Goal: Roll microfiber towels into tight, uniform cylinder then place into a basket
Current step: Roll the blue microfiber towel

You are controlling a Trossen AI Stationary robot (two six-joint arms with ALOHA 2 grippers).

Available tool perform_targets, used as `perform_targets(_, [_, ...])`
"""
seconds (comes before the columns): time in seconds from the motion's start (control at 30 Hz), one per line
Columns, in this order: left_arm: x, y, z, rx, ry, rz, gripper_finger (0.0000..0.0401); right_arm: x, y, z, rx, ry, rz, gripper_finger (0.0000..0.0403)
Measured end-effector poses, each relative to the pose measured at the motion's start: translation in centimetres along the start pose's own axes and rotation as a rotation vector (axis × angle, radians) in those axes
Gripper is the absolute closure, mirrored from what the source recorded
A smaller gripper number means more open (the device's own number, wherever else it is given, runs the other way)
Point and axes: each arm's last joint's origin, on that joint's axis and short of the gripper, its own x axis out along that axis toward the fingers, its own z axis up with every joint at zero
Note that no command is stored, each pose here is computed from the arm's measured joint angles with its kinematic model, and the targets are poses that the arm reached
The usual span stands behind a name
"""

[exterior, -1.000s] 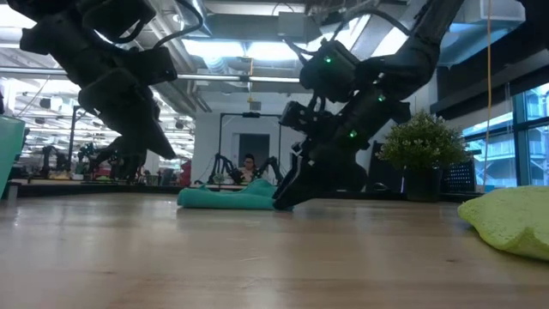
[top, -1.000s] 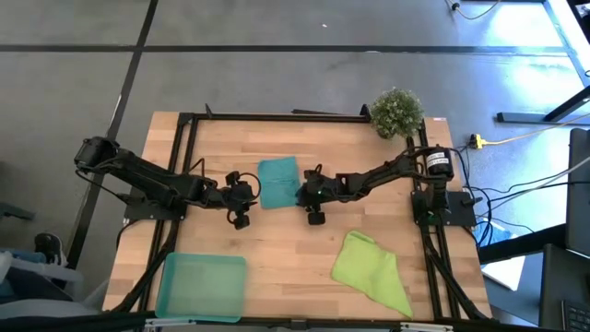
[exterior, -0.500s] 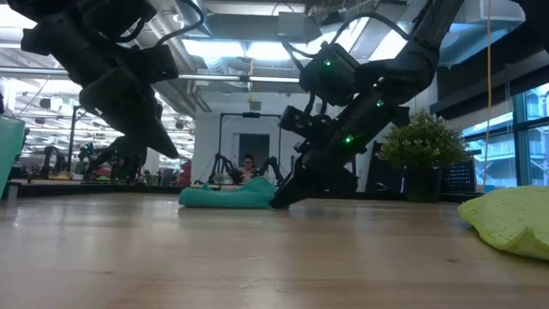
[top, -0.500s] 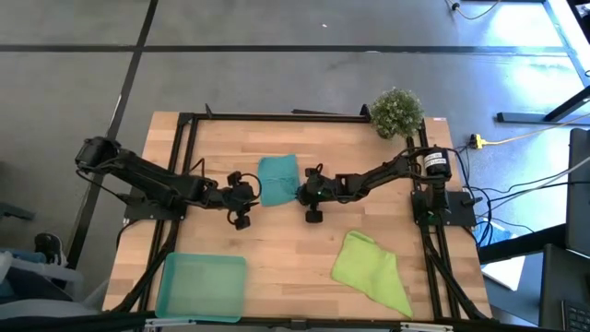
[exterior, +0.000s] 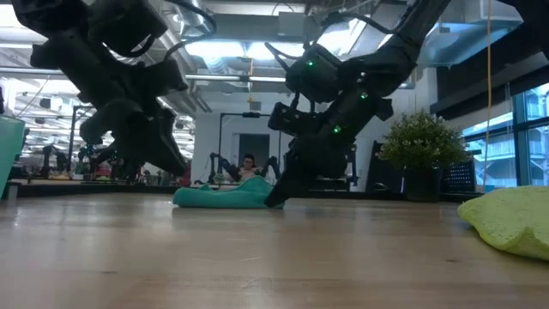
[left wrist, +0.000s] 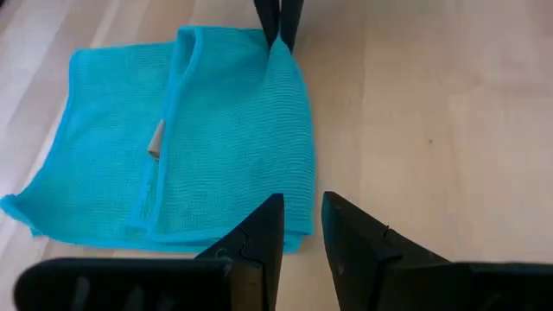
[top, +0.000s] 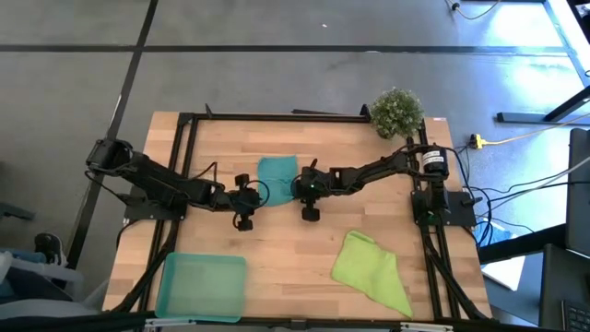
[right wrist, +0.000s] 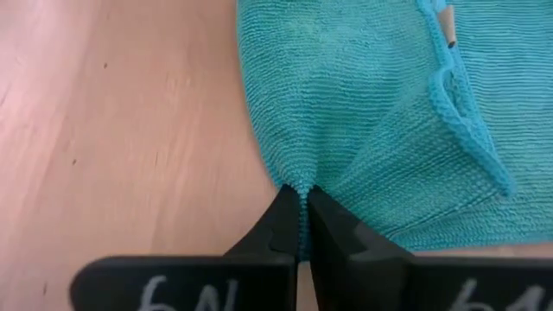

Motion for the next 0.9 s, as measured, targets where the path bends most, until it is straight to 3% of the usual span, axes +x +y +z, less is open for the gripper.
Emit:
perform_targets(0.3, [1.5, -0.4, -1.1, 0.043, 0.073, 0.037, 0.0323, 0.0, -0.2, 0.2, 0.004, -0.003, -0.006, 0.0393])
perform_targets(0.57, [2.7, -0.8, -1.1, 0.2, 0.051, 0.033, 0.0323, 0.0, -0.2, 0.3, 0.005, -0.007, -0.009, 0.0393])
perform_targets(0.9, [4.0, -0.9, -1.9, 0.182, 0.103, 0.057, 0.0325, -0.1, -0.2, 0.3, 0.006, -0.01, -0.011, 0.0393])
